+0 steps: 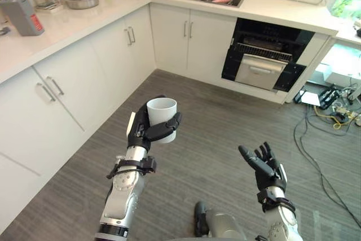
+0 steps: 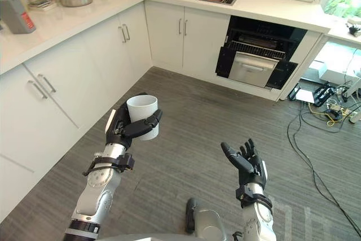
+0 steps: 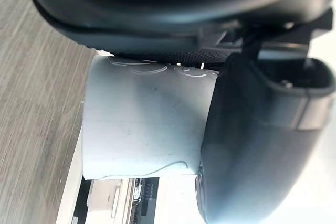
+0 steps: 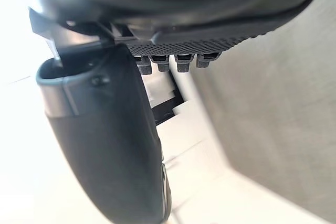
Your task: Walk over to the sink, pick up the cup, carry it to the dishwasher, place the cup inside the dishwasher, then close the dishwasher door
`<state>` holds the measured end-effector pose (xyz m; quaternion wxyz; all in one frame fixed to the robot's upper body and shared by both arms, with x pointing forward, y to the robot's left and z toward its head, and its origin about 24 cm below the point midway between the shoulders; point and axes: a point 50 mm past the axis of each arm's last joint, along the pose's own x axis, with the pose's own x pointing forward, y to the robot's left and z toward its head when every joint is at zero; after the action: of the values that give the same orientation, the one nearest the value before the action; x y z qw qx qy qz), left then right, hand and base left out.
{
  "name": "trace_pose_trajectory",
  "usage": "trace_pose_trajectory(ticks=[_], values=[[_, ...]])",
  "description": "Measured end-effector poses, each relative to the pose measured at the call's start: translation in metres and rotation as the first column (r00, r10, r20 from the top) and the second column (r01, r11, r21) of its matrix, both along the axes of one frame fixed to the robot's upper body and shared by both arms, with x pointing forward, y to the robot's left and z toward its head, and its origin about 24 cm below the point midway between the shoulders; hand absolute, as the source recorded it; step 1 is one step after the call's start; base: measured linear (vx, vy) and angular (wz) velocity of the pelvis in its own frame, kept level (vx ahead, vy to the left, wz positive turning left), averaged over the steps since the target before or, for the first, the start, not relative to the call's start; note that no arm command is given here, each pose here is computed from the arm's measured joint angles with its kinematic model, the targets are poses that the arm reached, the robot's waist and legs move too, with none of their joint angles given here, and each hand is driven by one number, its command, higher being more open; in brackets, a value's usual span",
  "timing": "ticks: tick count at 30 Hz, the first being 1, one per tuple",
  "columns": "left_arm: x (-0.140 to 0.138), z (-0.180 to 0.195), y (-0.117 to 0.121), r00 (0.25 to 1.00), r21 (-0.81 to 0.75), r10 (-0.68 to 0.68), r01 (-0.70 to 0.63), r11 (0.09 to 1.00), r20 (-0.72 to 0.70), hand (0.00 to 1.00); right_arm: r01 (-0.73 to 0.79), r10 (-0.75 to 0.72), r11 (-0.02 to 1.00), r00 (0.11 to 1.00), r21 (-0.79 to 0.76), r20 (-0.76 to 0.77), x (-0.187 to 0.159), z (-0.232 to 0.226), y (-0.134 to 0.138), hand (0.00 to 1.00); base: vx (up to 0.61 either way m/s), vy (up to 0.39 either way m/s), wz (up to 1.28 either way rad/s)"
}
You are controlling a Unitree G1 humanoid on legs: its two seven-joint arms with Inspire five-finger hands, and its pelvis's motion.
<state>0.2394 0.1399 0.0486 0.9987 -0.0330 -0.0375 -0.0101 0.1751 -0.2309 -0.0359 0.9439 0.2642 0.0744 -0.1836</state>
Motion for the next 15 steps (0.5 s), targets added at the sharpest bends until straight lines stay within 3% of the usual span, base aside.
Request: trace_pose_trajectory(ticks=[5, 10, 15], values=[[-0.018, -0.008, 0.004, 0.997, 0.004, 0.070, -0.070, 0.998, -0.020, 0.00, 0.047, -0.045, 0.999, 0.987, -0.007, 0.156, 0.003, 0.028, 0.000, 1.00, 0.48, -0.088, -0.52], [-0.029, -0.001, 0.018, 0.986, -0.036, 0.167, -0.167, 0.985, -0.003, 0.00, -0.049, 0.040, 0.999, 0.943, 0.019, 0.331, 0.037, 0.059, 0.025, 1.00, 0.50, 0.057, -0.85], [-0.034, 0.005, 0.021, 0.982, -0.091, 0.186, -0.182, 0.979, 0.036, 0.00, -0.058, 0.058, 0.998, 0.971, -0.004, 0.234, 0.038, 0.037, 0.026, 1.00, 0.61, 0.264, -0.31]])
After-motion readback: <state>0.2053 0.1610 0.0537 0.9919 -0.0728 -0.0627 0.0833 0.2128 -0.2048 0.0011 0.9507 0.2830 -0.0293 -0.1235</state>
